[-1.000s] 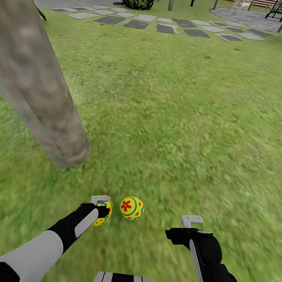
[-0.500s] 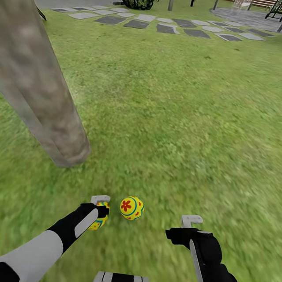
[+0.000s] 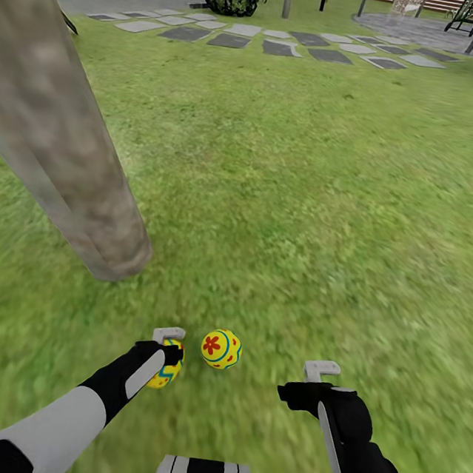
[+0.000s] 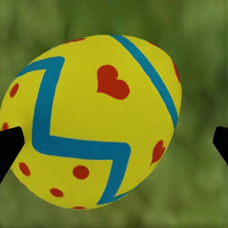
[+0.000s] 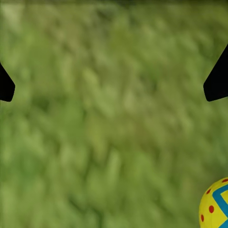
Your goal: Take the three Easter eggs out of the wicker basket on the lawn in the garden, then place them on the lawn next to a single tree (choose any tree) so that all three eggs are next to the same tree and none are left in the basket.
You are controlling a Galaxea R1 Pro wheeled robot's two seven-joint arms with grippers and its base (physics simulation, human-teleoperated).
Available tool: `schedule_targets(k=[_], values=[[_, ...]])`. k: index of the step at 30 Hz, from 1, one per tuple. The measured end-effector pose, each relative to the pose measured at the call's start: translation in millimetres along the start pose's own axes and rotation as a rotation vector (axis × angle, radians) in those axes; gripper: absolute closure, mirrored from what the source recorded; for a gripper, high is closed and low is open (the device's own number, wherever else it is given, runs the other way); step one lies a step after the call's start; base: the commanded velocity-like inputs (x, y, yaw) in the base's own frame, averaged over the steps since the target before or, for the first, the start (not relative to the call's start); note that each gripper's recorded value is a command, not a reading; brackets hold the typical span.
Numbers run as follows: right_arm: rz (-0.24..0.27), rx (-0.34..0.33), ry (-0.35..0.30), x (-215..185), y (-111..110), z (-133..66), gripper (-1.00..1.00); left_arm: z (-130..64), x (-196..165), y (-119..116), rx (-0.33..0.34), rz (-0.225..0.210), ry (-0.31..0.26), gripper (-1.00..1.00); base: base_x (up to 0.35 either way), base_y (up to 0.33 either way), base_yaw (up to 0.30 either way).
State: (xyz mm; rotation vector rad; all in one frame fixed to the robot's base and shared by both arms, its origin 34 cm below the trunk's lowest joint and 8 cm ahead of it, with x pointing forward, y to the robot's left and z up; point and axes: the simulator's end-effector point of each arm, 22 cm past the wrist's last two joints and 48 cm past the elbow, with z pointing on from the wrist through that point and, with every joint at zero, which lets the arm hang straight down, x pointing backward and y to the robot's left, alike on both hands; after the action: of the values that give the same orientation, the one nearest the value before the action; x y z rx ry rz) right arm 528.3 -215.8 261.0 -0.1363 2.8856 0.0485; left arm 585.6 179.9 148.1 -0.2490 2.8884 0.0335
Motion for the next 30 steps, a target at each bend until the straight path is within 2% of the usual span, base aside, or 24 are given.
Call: schedule_targets(k=[30], values=[[-0.006,0.011,-0.122,-39.2,-1.1,-51.1,-1.0,-55.8,-52.4,-6.6,0.021,-0.005,-0.118,-1.0,0.0,0.0,0.0]])
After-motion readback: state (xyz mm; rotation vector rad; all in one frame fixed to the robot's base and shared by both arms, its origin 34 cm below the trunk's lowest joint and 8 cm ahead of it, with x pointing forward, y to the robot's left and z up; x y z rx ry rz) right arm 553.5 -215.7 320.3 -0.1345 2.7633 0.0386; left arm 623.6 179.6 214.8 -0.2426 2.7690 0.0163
